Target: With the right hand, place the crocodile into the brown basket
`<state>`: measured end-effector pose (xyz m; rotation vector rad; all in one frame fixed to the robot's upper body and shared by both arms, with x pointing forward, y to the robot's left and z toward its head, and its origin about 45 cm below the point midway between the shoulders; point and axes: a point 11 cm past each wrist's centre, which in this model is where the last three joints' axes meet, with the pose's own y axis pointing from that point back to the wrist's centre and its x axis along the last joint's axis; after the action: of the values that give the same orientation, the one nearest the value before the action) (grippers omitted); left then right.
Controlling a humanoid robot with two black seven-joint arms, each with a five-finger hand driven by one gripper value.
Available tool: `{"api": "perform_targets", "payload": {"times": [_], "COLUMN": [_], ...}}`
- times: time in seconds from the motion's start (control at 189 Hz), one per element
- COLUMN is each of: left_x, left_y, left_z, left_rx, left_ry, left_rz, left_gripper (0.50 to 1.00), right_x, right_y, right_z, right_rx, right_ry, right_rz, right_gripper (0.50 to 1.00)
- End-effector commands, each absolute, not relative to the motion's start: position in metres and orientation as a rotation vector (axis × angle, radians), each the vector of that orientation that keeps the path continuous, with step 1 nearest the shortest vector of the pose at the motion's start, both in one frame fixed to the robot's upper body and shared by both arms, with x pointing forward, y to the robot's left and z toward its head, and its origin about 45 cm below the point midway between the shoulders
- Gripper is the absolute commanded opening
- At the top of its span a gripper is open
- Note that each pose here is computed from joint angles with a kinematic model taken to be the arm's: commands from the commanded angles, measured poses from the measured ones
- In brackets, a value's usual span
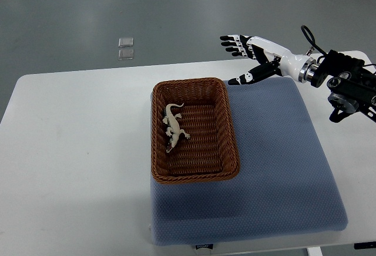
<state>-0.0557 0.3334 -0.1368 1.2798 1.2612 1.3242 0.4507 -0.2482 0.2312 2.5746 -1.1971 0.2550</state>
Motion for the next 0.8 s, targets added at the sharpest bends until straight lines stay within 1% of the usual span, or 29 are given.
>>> {"api": "perform_targets", "payload": {"times": [0.0,0.201,0.375,0.471,0.793], "left_x": [-0.056,-0.056,-0.056,-0.056,-0.056], "left_y": [0.333,0.333,0.333,0.333,0.333], "left_z": [-0.137,-0.137,-0.137,-0.137,-0.137], "left_rx": [1.279,1.280,1.280,1.279,1.279], "left_ry": [1.262,1.261,1.261,1.262,1.262], "left_rz": [1.324,1.325,1.325,1.324,1.324], "left_gripper": [1.000,1.000,1.000,1.000,1.000], "right_x": [0.447,0.449,0.449,0.450,0.453], "right_y": [-0.263,-0.291,-0.297,-0.299,-0.303], "right_z": [0.215,0.201,0.198,0.199,0.203], "right_rx": [2.578,2.550,2.538,2.537,2.539], "right_ry": [-1.293,-1.508,-1.598,-1.654,-1.674], "right_rz": [-0.046,-0.584,-0.961,-1.013,-0.996], "right_gripper": [0.930,0.930,0.930,0.930,0.932]}}
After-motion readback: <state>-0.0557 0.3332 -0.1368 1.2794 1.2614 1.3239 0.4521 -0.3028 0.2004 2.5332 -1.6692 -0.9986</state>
